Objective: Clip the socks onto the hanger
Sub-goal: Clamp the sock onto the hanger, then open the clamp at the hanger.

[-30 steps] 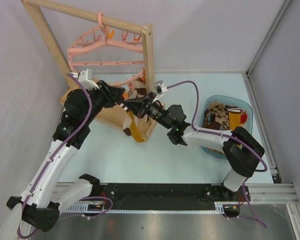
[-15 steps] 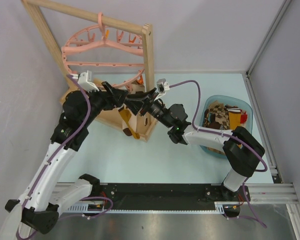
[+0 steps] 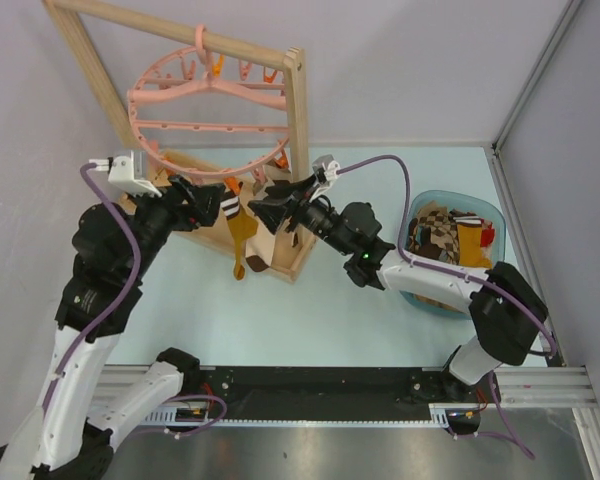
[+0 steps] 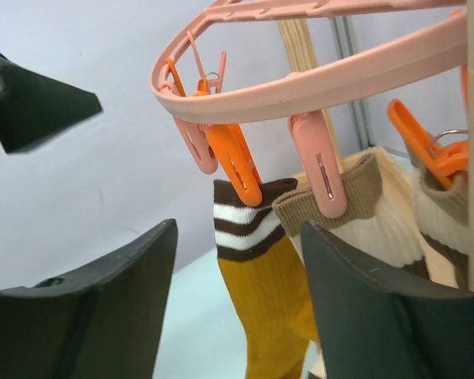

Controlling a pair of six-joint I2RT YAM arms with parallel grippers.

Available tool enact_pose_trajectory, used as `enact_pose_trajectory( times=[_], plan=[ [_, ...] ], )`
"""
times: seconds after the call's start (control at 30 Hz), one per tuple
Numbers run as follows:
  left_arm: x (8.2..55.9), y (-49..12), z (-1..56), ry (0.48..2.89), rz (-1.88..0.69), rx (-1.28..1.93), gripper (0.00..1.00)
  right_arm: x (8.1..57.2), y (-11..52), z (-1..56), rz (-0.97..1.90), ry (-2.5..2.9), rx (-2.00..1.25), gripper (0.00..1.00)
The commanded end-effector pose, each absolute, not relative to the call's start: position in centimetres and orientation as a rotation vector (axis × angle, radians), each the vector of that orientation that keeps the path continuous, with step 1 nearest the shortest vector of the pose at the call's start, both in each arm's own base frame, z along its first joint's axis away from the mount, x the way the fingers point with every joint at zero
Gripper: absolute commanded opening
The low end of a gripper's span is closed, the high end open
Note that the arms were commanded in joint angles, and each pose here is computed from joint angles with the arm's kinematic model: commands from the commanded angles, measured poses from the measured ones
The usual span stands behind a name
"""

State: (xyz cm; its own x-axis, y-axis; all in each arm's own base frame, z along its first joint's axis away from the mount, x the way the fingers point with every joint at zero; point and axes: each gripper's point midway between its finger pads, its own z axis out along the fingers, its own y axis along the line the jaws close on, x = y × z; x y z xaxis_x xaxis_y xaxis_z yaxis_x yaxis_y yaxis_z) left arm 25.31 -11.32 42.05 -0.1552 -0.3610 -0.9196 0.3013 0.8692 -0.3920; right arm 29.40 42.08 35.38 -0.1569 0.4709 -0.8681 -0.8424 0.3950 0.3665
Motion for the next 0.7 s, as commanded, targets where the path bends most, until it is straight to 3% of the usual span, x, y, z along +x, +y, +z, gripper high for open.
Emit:
enact_pose_trajectory(
  times=[0.0,0.47,0.67],
  plan=[
    [25.0,-9.0,42.1,1.629,-0.435,-0.013,0.85,28.9,40.3,38.5,1.096,1.229,-0.439,0.72],
    [27.9,-7.0,39.9,1.618,-0.423,0.114,0.86,25.7,36.5,36.3,0.983,1.313,-0.586,0.76],
    [28.4,-6.9,40.2,1.568,-0.555,0.156,0.84,23.8,35.2,36.0,0.996,1.318,-0.638,0.76]
  ],
)
